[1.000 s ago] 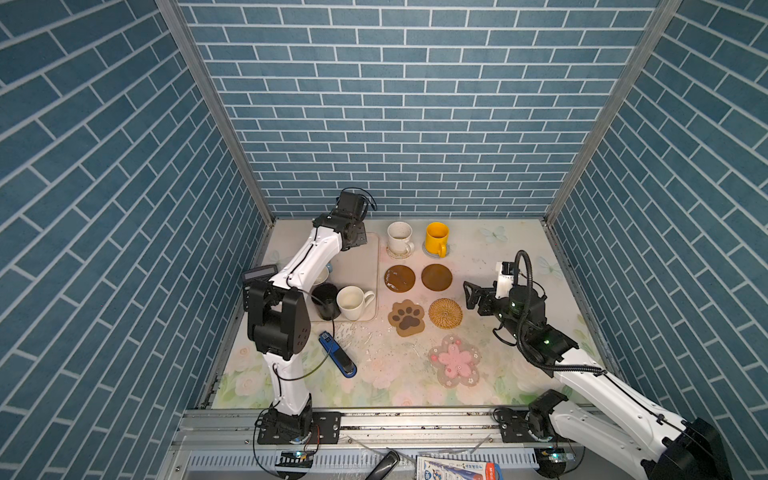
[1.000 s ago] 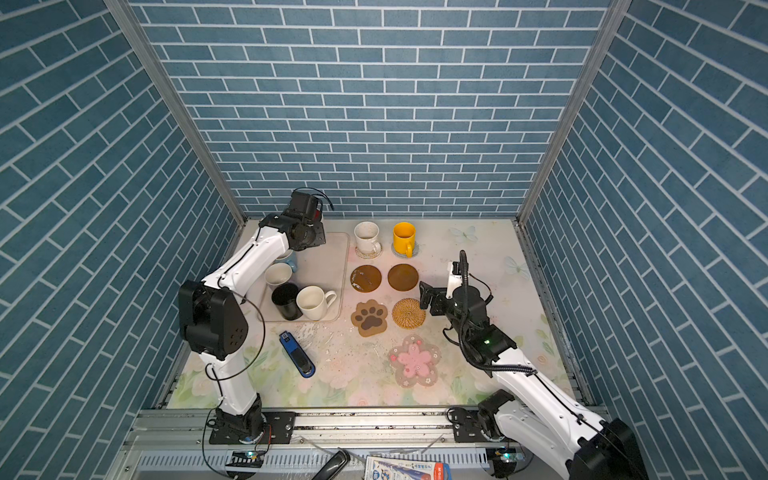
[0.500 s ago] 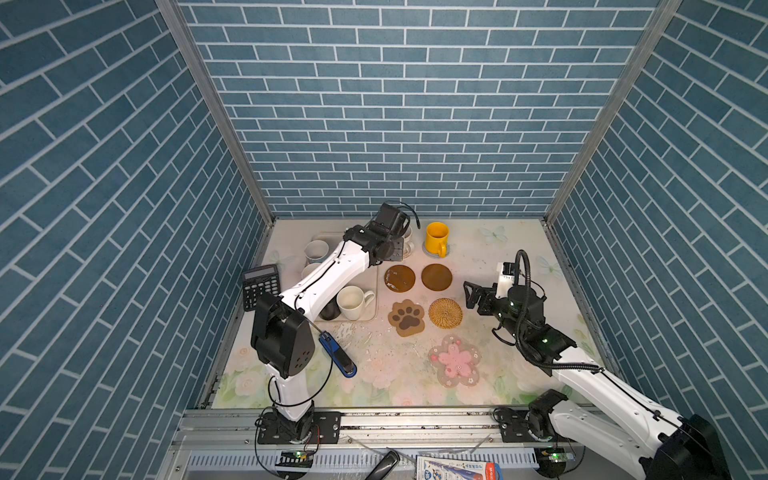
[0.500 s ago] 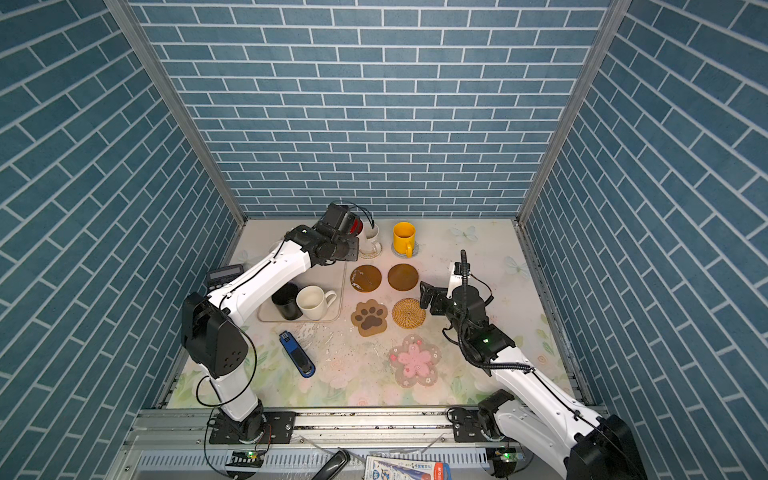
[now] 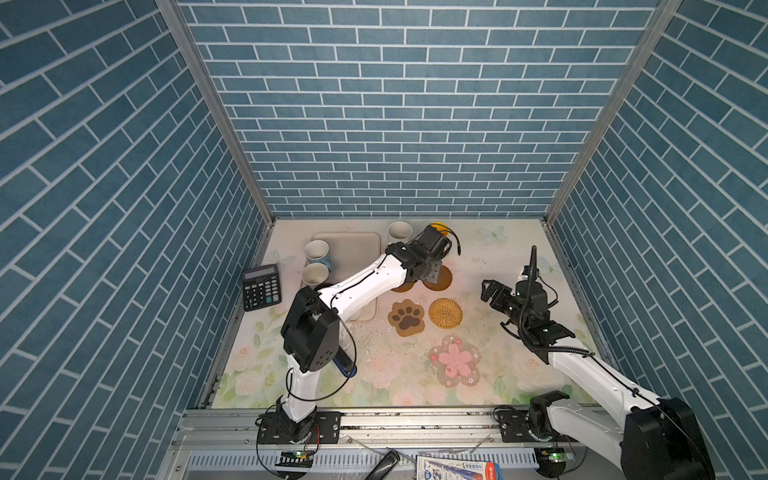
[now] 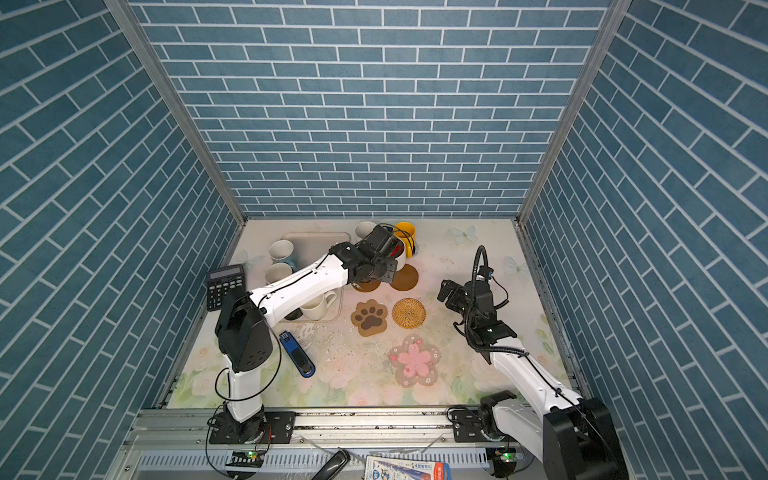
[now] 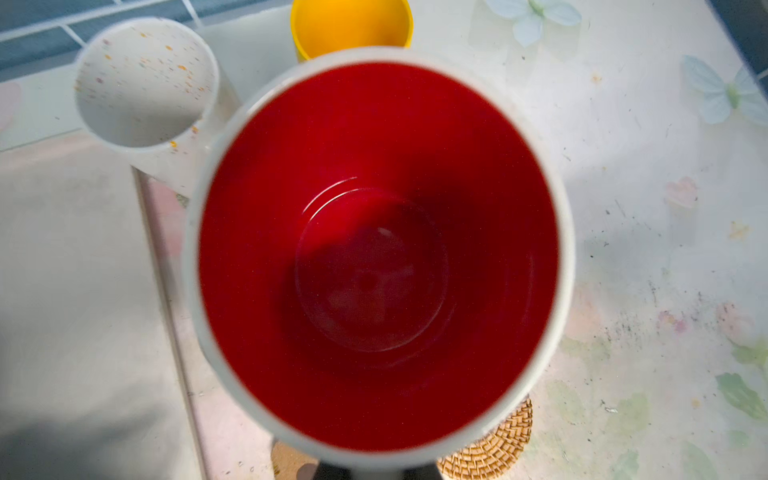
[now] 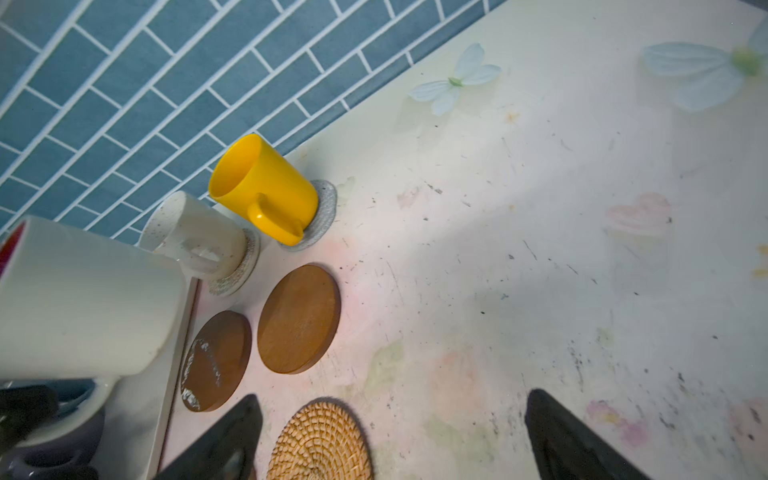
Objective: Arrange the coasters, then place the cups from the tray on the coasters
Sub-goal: 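Carry the red-interior mug with the left gripper over the plain wooden coaster, then lower the red-interior mug onto the wooden coaster and open the left gripper, then move the left gripper to the light-blue mug while the right moves over the red mug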
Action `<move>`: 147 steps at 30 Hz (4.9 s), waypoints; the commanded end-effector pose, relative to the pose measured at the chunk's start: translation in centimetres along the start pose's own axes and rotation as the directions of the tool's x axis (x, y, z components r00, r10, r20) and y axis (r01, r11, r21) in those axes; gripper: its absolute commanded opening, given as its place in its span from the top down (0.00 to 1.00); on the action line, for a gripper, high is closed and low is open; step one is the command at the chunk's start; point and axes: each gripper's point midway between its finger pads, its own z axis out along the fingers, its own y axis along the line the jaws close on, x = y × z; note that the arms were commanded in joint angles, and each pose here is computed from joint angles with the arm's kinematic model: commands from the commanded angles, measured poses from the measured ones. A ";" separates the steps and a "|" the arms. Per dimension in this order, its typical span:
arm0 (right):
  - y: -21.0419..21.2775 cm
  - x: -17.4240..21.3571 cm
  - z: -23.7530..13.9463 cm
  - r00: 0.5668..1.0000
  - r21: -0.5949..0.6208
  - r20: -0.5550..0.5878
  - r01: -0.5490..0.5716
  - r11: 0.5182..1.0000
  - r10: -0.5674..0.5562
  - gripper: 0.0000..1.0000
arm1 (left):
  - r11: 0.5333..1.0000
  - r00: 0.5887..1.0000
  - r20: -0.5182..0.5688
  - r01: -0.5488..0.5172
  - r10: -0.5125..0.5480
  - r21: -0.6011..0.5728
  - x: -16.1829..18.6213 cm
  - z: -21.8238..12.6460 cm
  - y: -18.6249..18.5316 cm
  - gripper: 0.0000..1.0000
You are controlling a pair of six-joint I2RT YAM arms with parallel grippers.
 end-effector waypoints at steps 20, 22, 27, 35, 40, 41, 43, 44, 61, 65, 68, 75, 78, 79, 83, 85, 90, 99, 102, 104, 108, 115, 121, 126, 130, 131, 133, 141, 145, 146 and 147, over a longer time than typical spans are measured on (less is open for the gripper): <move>-1.9 1.7 2.3 0.990 0.030 -0.068 -0.120 0.992 0.121 0.01 | 0.999 0.999 0.044 0.008 -0.009 0.031 -1.1 4.6 -2.7 1.00; -1.9 1.7 2.3 0.990 0.029 -0.068 -0.119 0.992 0.121 0.01 | 1.000 0.999 0.040 0.007 -0.008 0.027 -1.0 5.1 -2.7 1.00; -1.9 1.7 2.2 0.990 0.027 -0.069 -0.117 0.993 0.119 0.01 | 1.000 0.999 0.037 0.002 -0.002 0.004 -0.7 6.1 -2.4 1.00; -1.7 1.7 2.2 0.990 0.021 -0.072 -0.118 0.993 0.119 0.01 | 1.000 1.000 0.026 0.001 -0.001 0.002 -0.7 7.1 -2.7 1.00; -1.6 1.7 2.2 0.990 0.018 -0.074 -0.115 0.993 0.116 0.01 | 1.000 1.000 0.013 0.002 -0.002 -0.001 -0.3 7.4 -2.6 1.00; -1.7 1.7 2.2 0.990 0.018 -0.076 -0.115 0.993 0.116 0.01 | 1.000 1.000 0.012 0.002 -0.002 -0.001 -0.3 7.4 -2.6 1.00; -1.6 1.7 2.2 0.990 0.017 -0.075 -0.115 0.993 0.116 0.01 | 1.000 1.000 0.012 0.004 -0.004 -0.002 -0.3 7.5 -2.6 1.00; -1.6 1.7 2.2 0.990 0.017 -0.077 -0.115 0.993 0.116 0.01 | 1.000 1.000 0.010 0.005 -0.005 0.001 -0.2 7.5 -2.7 1.00; -1.4 1.6 1.9 0.991 0.007 -0.077 -0.107 0.994 0.108 0.01 | 1.000 1.000 -0.005 0.024 -0.024 -0.005 0.4 7.6 -2.4 0.68; -1.0 1.5 1.8 0.992 -0.008 -0.080 -0.094 0.995 0.094 0.01 | 0.999 1.000 0.013 0.028 -0.027 -0.020 0.0 6.8 -2.1 0.40; -0.2 1.3 1.6 0.994 -0.051 -0.083 -0.074 0.996 0.070 0.01 | 0.999 0.999 0.037 0.032 -0.030 -0.033 -0.4 6.0 -1.6 0.26; 1.8 1.1 0.6 0.997 -0.171 -0.071 0.016 0.985 -0.029 0.01 | 0.998 0.996 0.085 0.039 -0.035 -0.043 -2.3 2.7 -1.2 0.05; 2.4 0.7 -0.1 0.997 -0.209 -0.044 0.052 0.977 -0.062 0.01 | 0.998 0.992 0.117 0.044 -0.038 -0.052 -3.4 0.1 -0.6 0.01; 2.6 0.5 -0.3 0.997 -0.212 -0.037 0.064 0.975 -0.073 0.01 | 0.997 0.991 0.127 0.045 -0.037 -0.060 -3.6 -0.9 -0.3 0.01; 3.2 0.0 -0.7 0.993 -0.215 -0.041 0.099 0.972 -0.110 0.01 | 0.995 0.986 0.161 0.058 -0.044 -0.084 -4.1 -4.3 1.3 0.01; 3.7 -0.1 -0.7 0.989 -0.214 -0.056 0.118 0.970 -0.133 0.01 | 0.992 0.984 0.172 0.072 -0.054 -0.099 -4.1 -5.8 2.4 0.01; 5.3 -0.3 -0.5 0.973 -0.198 -0.084 0.193 0.961 -0.213 0.02 | 0.984 0.980 0.185 0.103 -0.074 -0.149 -3.8 -8.5 5.1 0.01; 9.5 -1.7 0.1 0.962 -0.217 -0.080 0.238 0.947 -0.260 0.06 | 0.915 0.950 0.101 0.310 -0.294 -0.258 -1.6 -9.5 13.3 0.06; 10.4 -1.7 0.9 0.959 -0.211 -0.089 0.247 0.946 -0.270 0.08 | 0.885 0.925 0.091 0.380 -0.369 -0.269 -0.9 -9.4 16.1 0.20; 11.0 -1.6 1.5 0.958 -0.214 -0.090 0.250 0.944 -0.274 0.08 | 0.861 0.908 0.093 0.418 -0.409 -0.291 -0.3 -9.4 18.0 0.23; 13.0 -1.8 2.7 0.954 -0.243 -0.090 0.258 0.935 -0.286 0.08 | 0.817 0.877 0.092 0.473 -0.471 -0.330 0.9 -9.4 21.1 0.26; 16.3 -2.0 5.1 0.949 -0.292 -0.094 0.263 0.920 -0.301 0.08 | 0.765 0.851 0.071 0.502 -0.521 -0.403 2.0 -8.7 25.1 0.39; 18.9 -1.4 7.3 0.932 -0.317 -0.100 0.301 0.900 -0.347 0.10 | 0.729 0.826 0.042 0.519 -0.562 -0.447 2.7 -7.3 27.5 0.52; 20.3 -0.7 8.9 0.916 -0.322 -0.103 0.339 0.884 -0.389 0.10 | 0.708 0.814 0.017 0.515 -0.581 -0.483 3.1 -5.9 28.8 0.55; 21.1 -0.4 9.8 0.908 -0.334 -0.106 0.351 0.875 -0.405 0.10 | 0.692 0.803 -0.005 0.511 -0.596 -0.509 3.4 -4.7 29.8 0.55; 21.2 -0.3 9.9 0.906 -0.336 -0.108 0.353 0.873 -0.408 0.10 | 0.688 0.799 -0.009 0.511 -0.601 -0.514 3.4 -4.4 30.1 0.55; 21.5 -0.2 10.2 0.904 -0.342 -0.109 0.357 0.870 -0.414 0.10 | 0.681 0.789 -0.019 0.517 -0.614 -0.519 3.7 -3.8 30.6 0.55; 22.1 0.2 10.7 0.899 -0.370 -0.117 0.355 0.858 -0.422 0.10 | 0.686 0.778 -0.040 0.528 -0.627 -0.501 3.3 -2.0 31.3 0.57; 22.0 0.5 11.2 0.897 -0.366 -0.128 0.354 0.861 -0.423 0.10 | 0.684 0.772 -0.050 0.530 -0.634 -0.501 3.2 -1.3 31.8 0.59; 21.9 0.6 11.3 0.896 -0.365 -0.130 0.354 0.861 -0.424 0.10 | 0.685 0.771 -0.053 0.528 -0.634 -0.502 3.2 -1.2 31.8 0.60; 21.9 0.6 11.3 0.896 -0.365 -0.131 0.355 0.861 -0.425 0.10 | 0.684 0.771 -0.055 0.527 -0.635 -0.504 3.2 -1.0 31.9 0.60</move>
